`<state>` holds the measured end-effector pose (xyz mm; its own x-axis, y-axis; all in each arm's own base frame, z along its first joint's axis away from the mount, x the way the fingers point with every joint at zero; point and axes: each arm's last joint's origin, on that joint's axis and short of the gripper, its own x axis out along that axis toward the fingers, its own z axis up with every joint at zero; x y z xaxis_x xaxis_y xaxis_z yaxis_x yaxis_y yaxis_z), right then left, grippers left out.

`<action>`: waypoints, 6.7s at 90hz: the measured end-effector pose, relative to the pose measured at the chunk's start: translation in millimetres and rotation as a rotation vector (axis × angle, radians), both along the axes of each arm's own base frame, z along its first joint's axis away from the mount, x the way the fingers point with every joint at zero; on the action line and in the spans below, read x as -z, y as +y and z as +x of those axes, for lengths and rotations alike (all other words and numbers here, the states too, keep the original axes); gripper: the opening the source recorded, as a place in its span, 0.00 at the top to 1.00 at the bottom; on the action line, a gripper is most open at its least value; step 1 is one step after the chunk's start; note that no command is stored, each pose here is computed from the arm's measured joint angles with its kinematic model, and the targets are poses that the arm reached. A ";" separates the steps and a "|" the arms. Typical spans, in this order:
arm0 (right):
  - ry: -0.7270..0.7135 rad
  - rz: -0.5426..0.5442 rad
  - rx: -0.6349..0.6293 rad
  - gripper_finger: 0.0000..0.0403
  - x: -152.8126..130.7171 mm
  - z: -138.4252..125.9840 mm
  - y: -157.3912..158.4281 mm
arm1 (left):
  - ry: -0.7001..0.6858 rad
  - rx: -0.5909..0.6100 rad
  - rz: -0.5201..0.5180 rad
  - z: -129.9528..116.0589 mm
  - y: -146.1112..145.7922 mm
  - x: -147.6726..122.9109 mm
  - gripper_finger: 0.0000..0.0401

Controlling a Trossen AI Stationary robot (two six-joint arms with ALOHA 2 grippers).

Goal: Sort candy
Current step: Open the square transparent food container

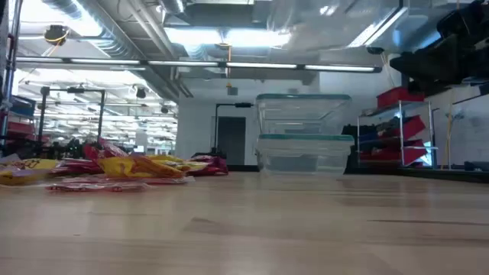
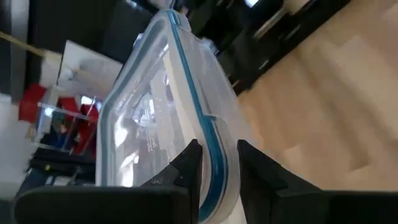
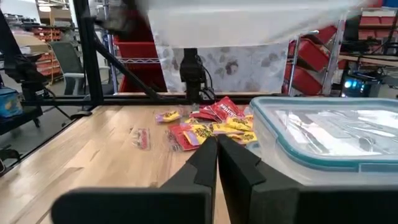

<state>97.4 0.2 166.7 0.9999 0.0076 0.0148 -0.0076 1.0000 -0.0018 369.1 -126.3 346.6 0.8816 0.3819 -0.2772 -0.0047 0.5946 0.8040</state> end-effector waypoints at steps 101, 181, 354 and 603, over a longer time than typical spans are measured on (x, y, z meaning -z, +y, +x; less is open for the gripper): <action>0.000 0.000 0.000 1.00 0.0 0.0 0.0 | 0.167 -0.140 -0.548 2.6 -130.5 183.6 0.79; 0.291 0.435 -0.393 0.87 15.9 11.0 20.6 | 0.168 -0.176 -1.051 34.2 -50.5 120.2 0.67; 0.574 0.156 -0.484 0.56 68.3 148.6 44.1 | 0.442 -0.300 -0.845 42.9 3.3 143.6 0.83; 0.769 0.079 -0.269 0.56 28.4 100.2 87.0 | 0.339 -0.429 -0.744 35.9 14.1 115.6 0.94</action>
